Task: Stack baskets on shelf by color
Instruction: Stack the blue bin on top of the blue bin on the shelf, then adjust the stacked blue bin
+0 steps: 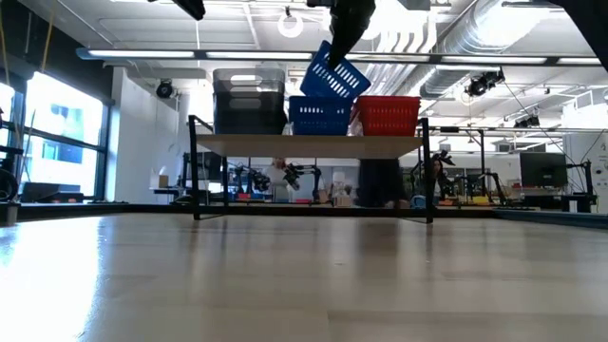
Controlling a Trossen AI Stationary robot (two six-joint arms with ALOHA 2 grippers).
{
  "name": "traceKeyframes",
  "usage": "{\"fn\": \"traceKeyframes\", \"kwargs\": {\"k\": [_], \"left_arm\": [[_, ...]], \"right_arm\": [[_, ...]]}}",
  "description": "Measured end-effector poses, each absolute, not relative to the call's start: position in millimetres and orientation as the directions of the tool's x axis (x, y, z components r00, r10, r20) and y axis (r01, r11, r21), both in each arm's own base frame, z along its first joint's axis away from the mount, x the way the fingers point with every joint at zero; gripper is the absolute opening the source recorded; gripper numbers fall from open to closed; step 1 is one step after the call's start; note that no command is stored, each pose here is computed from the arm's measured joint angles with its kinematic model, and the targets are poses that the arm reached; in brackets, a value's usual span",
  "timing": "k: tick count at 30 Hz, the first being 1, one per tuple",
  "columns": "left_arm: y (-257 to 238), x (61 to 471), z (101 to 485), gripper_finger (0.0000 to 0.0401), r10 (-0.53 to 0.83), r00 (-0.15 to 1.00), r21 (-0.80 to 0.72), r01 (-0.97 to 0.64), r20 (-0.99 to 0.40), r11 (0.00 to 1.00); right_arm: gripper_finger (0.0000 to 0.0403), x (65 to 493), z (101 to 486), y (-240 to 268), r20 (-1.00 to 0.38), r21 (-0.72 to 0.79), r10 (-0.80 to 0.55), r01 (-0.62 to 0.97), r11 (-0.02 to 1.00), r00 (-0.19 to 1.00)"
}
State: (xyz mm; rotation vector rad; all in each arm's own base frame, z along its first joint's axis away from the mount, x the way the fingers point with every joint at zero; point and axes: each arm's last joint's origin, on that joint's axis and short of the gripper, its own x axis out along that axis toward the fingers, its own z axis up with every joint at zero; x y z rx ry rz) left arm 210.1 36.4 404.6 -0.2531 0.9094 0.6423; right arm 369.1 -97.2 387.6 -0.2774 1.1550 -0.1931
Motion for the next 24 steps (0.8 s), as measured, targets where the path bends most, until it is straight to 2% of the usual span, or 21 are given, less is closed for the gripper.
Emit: {"fn": "traceKeyframes", "kwargs": {"k": [5, 14, 24], "left_arm": [[36.1, 210.2, 404.5, 0.0053, 0.395, 0.449, 0.05, -0.608, -0.801, 0.792], [36.1, 210.2, 404.5, 0.0053, 0.395, 0.449, 0.05, -0.608, -0.801, 0.792], [36.1, 210.2, 404.5, 0.0053, 0.395, 0.449, 0.05, -0.608, -0.801, 0.792]], "right_arm": [[0.001, 368.9, 387.8, -99.0, -0.871, -0.311, -0.293, 0.018, 0.95, 0.395], [0.008, 370.4, 388.8, -100.2, -0.861, -0.311, -0.3, 0.041, 0.949, 0.411], [0.0089, 372.9, 390.6, -102.0, -0.838, -0.328, -0.333, 0.087, 0.941, 0.432]]}}
